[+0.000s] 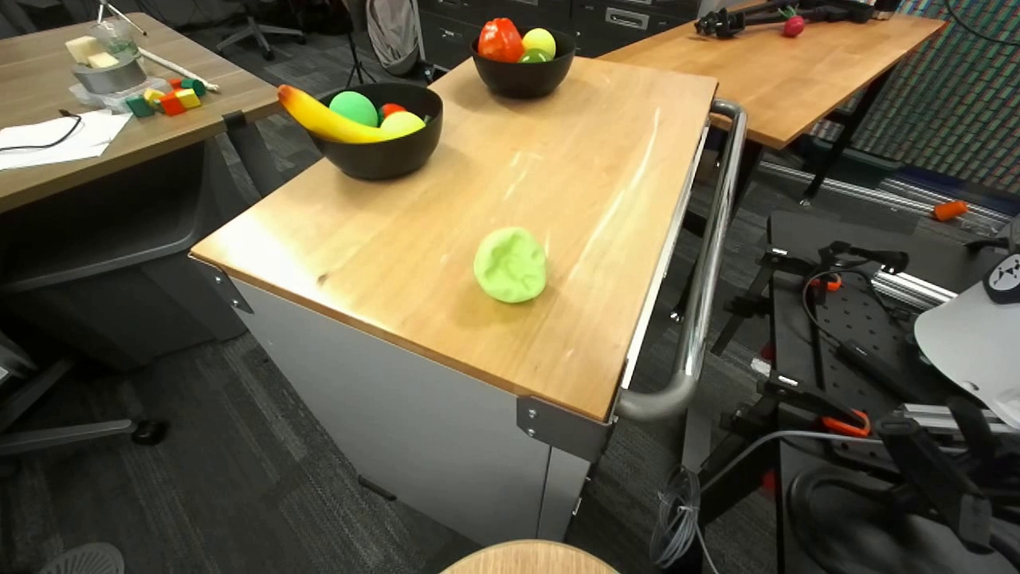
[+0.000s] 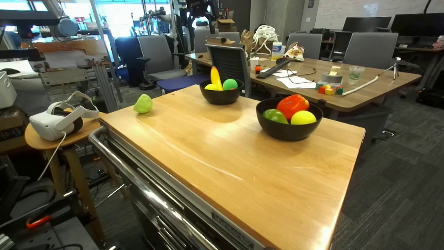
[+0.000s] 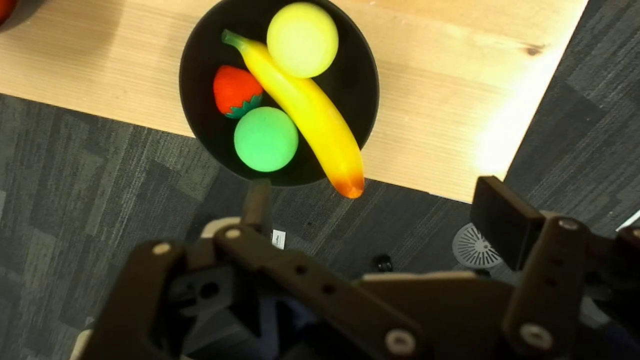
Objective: Remove the fruits and vegetables from the black bowls and place them on the countertop
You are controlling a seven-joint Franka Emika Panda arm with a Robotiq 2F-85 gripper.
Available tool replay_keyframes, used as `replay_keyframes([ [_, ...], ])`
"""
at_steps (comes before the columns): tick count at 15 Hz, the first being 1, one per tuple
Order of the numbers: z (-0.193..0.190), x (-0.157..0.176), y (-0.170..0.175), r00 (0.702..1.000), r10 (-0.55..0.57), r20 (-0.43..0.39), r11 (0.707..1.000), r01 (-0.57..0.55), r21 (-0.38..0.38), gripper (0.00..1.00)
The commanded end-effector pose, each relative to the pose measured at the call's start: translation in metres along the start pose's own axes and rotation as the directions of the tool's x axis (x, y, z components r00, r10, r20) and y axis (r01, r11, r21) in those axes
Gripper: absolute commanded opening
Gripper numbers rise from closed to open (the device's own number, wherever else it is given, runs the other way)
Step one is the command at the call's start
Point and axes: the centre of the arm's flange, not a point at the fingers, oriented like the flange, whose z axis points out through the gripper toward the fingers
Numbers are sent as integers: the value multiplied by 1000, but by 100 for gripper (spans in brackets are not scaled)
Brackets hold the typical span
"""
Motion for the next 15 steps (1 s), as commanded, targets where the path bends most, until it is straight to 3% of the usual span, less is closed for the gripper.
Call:
replay_keyframes([
  [1, 0, 0, -2, 1000, -3, 0, 1000, 3, -1, 100],
  [4, -2, -14, -1, 998, -21, -66, 998, 25, 65, 100],
  [5, -12, -26, 4, 999, -27, -48, 987, 34, 158, 100],
  [7, -34, -62, 14, 998, -52, -43, 967, 61, 248, 100],
  [9, -51, -76, 23, 997, -68, -39, 935, 77, 345, 100],
  [12, -73, -108, 38, 988, -114, 103, 903, 60, 425, 100],
  [15, -72, -148, 52, 945, -213, 250, 889, 81, 451, 100],
])
